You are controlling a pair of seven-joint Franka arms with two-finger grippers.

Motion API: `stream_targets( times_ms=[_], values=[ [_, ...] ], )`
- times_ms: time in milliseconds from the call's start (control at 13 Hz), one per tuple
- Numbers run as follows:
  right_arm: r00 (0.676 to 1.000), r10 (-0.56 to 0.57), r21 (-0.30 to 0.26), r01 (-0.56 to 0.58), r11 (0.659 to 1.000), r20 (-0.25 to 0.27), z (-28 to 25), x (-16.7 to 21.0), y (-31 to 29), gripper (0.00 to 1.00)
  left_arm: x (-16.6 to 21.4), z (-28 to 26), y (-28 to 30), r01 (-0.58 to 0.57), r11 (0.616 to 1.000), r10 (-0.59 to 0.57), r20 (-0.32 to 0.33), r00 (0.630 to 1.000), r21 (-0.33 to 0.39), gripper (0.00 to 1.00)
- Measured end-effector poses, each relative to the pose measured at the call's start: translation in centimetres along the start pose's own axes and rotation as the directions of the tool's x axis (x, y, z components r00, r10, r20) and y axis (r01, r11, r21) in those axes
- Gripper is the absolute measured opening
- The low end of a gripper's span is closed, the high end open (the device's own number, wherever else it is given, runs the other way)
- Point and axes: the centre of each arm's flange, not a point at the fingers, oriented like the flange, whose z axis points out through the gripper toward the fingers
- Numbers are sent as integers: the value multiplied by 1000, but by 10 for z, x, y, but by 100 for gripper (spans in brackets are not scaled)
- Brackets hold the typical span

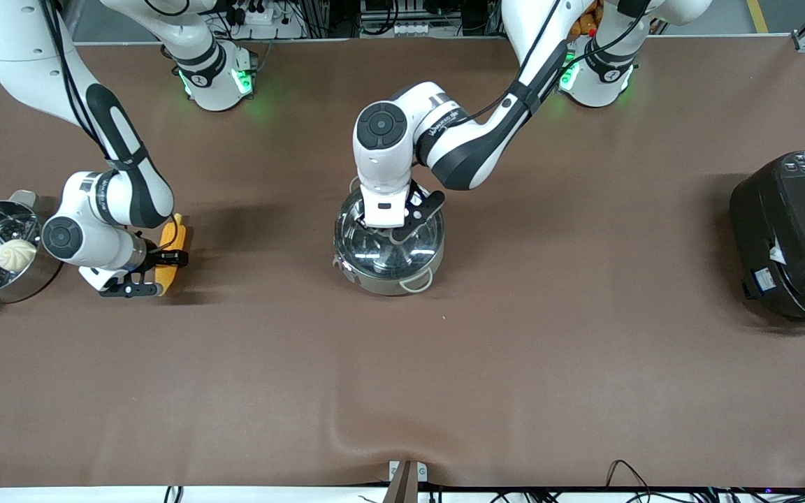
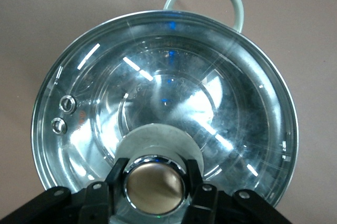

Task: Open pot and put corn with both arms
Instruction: 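Lift the glass lid with the left gripper while the right gripper lifts the corn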

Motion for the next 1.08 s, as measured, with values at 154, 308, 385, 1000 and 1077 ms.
stream_targets(
  times_ms=[154,308,385,1000,1077],
  values=[
    [1000,-10,2,10,1000,-2,-1,1,-6,43,0,-5,1,0,1000,0,0,1000,-5,50],
    [1000,-16,4,16,1000,-6,-3,3,-9,39,0,-31,1,0,1000,0,-2,1000,-25,50],
    [1000,-21,6,21,1000,-1,-5,4,-12,34,1,-55,-3,2,999,-2,-6,1000,-35,50],
    [998,4,121,-11,993,60,-161,36,-51,34,201,-195,-88,-203,979,201,-54,978,-19,50],
    [998,16,125,-24,992,60,-186,37,-64,34,234,-192,-107,-259,966,259,-48,965,3,50]
  ],
)
